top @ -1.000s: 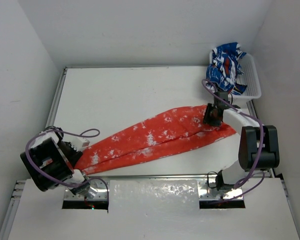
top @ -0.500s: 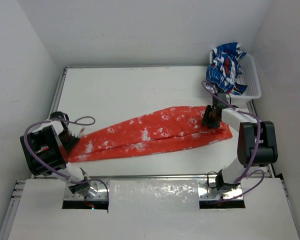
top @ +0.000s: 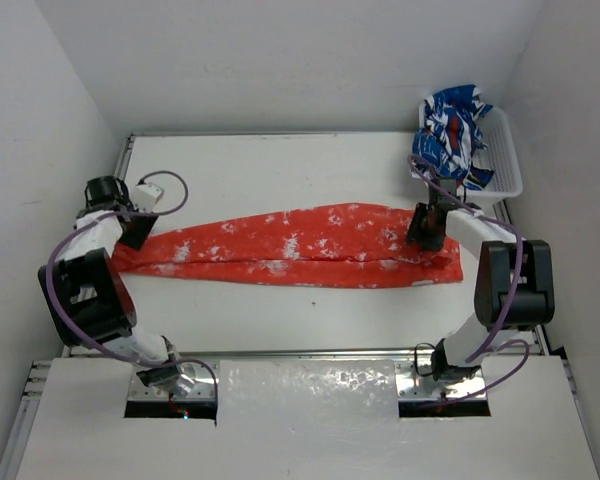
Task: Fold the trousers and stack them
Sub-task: Fold the trousers
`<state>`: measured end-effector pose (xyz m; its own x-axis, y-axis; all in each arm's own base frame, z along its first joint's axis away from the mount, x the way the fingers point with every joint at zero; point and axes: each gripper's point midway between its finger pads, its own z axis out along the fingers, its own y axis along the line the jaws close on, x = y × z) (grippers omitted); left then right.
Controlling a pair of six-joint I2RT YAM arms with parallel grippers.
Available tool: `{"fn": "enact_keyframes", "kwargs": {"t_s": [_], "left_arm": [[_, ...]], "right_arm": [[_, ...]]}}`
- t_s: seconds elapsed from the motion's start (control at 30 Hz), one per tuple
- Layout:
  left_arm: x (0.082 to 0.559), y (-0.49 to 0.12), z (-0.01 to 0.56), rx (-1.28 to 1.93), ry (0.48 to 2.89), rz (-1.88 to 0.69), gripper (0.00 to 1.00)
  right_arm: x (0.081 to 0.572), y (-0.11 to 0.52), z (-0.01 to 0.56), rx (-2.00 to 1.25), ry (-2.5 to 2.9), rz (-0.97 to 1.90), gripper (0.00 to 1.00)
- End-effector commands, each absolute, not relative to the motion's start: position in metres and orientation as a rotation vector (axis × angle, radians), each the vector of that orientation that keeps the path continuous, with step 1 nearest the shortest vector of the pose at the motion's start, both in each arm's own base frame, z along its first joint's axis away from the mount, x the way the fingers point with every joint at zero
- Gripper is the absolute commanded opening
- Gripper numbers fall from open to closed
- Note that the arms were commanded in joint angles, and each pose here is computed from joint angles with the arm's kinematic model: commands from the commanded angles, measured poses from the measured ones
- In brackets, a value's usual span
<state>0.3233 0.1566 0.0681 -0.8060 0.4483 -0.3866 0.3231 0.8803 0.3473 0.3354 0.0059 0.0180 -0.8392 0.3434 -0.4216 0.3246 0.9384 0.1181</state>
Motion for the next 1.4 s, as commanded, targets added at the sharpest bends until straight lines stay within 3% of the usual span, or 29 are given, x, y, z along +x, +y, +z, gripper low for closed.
{"fn": "enact_keyframes", "kwargs": {"t_s": [0.0, 0.13, 0.3, 0.43, 0.57, 0.83, 0.87, 1.0, 1.2, 1.37], "left_arm": [[0.331, 0.158, 0.135, 0.454, 2.473, 0.286, 0.5], [0.315, 0.201, 0.163, 0.229, 2.511, 0.233, 0.5], [0.284, 0.231, 0.12, 0.17, 2.717, 0.252, 0.5], [0.285, 0.253, 0.101, 0.019, 2.75, 0.176, 0.52], [0.302, 0.236, 0.095, 0.003, 2.681, -0.022, 0.53], [0.317, 0.225, 0.076, -0.001, 2.619, -0.131, 0.53], [0.319, 0.225, 0.076, 0.005, 2.608, -0.128, 0.51], [0.323, 0.222, 0.083, 0.063, 2.55, -0.11, 0.28], [0.327, 0.21, 0.104, 0.207, 2.443, -0.055, 0.1], [0.326, 0.211, 0.116, 0.229, 2.42, -0.019, 0.01]], "right_arm": [[0.357, -0.016, 0.064, 0.502, 2.512, 0.038, 0.45], [0.35, -0.024, 0.08, 0.551, 2.499, 0.052, 0.49], [0.324, -0.036, 0.073, 0.723, 2.555, 0.089, 0.64], [0.305, -0.047, 0.063, 0.84, 2.586, 0.069, 0.67], [0.301, -0.05, 0.061, 0.876, 2.572, 0.068, 0.68], [0.309, -0.046, 0.051, 0.925, 2.543, 0.137, 0.71], [0.308, -0.045, 0.047, 0.932, 2.551, 0.138, 0.71], [0.309, -0.049, 0.04, 0.927, 2.568, 0.106, 0.72], [0.313, -0.049, 0.034, 0.942, 2.566, 0.11, 0.72], [0.292, -0.064, 0.046, 0.95, 2.621, -0.053, 0.73]]}}
